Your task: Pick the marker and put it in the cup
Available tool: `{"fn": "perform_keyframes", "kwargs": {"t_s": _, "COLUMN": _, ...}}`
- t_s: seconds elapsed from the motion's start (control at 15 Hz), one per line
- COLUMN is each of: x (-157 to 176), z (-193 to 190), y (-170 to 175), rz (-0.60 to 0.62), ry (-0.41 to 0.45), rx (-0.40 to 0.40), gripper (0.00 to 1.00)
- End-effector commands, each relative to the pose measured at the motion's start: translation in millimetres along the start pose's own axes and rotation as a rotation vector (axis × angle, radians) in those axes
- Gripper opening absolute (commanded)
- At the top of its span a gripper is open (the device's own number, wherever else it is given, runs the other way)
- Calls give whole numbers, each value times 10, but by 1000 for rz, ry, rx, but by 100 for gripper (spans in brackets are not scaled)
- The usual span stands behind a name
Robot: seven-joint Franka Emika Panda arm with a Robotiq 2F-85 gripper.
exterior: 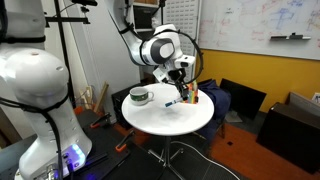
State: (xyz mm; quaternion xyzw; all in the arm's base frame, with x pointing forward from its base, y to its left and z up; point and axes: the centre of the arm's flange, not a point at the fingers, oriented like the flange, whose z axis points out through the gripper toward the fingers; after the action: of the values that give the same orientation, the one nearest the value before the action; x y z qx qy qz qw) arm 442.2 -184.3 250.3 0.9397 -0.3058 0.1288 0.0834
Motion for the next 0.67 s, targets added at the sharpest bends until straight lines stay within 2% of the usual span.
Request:
{"fn": "perform_keyframes", "kwargs": {"t_s": 0.0, "x": -144, "z": -443, "y": -178, "rz": 15, "ry": 90, "rx": -26, "gripper": 5}}
{"fn": "perform_keyframes", "kwargs": {"t_s": 0.33, "x": -160, "z": -750, "y": -488, "rz": -4, "ry": 209, "rx": -43, "gripper": 5}}
{"fn": "perform_keyframes", "kwargs": {"t_s": 0.6, "x": -273, "z": -974, "y": -778, "rz": -34, "ry": 264, "rx": -64, "gripper": 5}}
